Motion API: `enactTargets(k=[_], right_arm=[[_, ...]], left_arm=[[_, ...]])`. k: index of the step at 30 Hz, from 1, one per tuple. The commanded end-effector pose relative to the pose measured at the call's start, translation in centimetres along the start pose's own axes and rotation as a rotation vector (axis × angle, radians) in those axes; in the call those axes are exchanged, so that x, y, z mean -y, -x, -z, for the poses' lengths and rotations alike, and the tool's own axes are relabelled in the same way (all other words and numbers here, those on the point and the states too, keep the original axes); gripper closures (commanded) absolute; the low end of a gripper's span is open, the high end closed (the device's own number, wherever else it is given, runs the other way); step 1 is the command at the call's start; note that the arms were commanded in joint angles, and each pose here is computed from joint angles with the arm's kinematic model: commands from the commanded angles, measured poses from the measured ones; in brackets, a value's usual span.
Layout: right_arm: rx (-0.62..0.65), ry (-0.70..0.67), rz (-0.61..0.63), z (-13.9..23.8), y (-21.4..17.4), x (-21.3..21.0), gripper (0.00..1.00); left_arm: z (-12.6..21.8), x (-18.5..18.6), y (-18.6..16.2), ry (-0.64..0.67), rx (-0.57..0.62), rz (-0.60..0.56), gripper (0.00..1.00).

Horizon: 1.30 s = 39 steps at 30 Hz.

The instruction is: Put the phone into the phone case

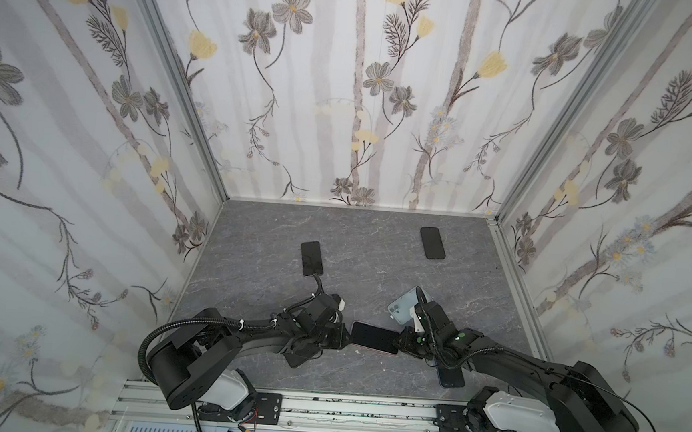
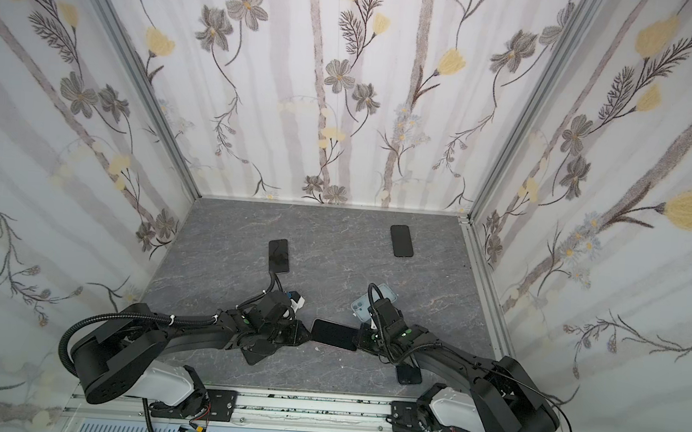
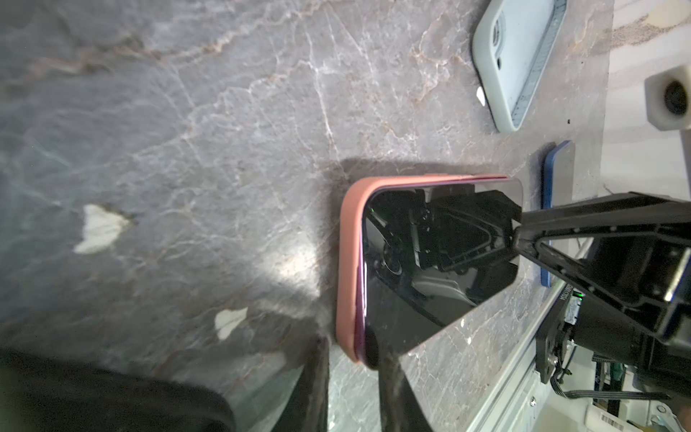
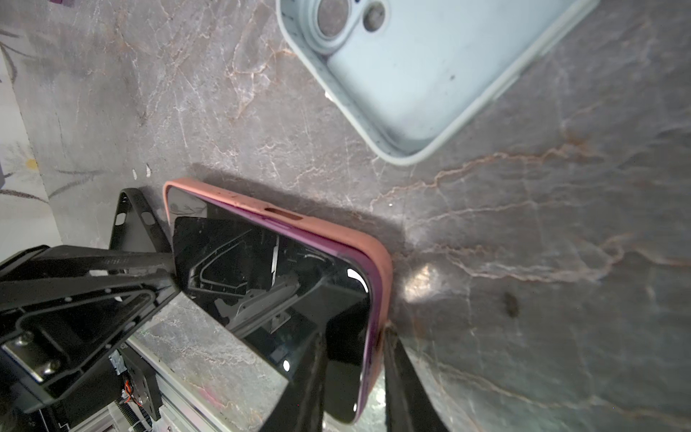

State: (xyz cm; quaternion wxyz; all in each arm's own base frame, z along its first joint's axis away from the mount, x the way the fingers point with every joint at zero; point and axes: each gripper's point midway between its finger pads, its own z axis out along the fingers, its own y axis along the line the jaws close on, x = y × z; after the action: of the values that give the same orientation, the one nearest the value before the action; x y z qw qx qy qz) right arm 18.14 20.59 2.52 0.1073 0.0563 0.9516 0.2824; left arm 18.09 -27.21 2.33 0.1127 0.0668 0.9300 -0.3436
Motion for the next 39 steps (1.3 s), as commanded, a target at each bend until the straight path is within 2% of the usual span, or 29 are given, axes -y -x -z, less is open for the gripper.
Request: enactTargets(k=[1, 11, 16, 20, 22, 24, 26, 32, 39], right_arm=[[-0.009, -0.014, 0.007, -0.3, -0.1, 0.3, 0.73], [-0.003, -0.013, 0.017, -0.4, 0.2, 0.0, 0.73], [-0.002, -0.025, 0.023, -0.4, 0.4, 0.0, 0.73], [0.007, -0.030, 0.027, 0.0, 0.7, -0.2, 0.69], [0.024, -0.050, 0.031, 0.6, 1.1, -0.2, 0.64], [0.042, -0.067, 0.036, 1.2, 1.4, -0.2, 0.63], [0.050, -0.077, 0.037, 1.6, 1.5, -0.1, 0.63], [0.043, -0.067, 0.028, 1.9, 1.0, 0.0, 0.73], [0.016, -0.036, 0.020, 1.0, 0.4, -0.3, 0.80]], left_arm=[[-0.2, -2.3, -2.1, 0.083, -0.069, 0.035, 0.80], [-0.6, -4.7, -2.7, 0.194, -0.065, 0.010, 0.89], [-0.7, -5.7, -3.2, 0.238, -0.074, 0.003, 0.90], [-0.1, -3.7, -1.6, 0.186, -0.027, -0.012, 0.88], [0.4, -2.0, -0.3, 0.146, 0.007, -0.030, 0.84], [0.9, -0.4, 1.0, 0.114, 0.040, -0.047, 0.77], [1.3, 1.0, 2.4, 0.094, 0.069, -0.065, 0.75], [0.8, 2.3, 3.9, 0.070, 0.081, -0.098, 0.73], [-0.9, 1.0, 2.6, 0.085, 0.008, -0.079, 0.73]])
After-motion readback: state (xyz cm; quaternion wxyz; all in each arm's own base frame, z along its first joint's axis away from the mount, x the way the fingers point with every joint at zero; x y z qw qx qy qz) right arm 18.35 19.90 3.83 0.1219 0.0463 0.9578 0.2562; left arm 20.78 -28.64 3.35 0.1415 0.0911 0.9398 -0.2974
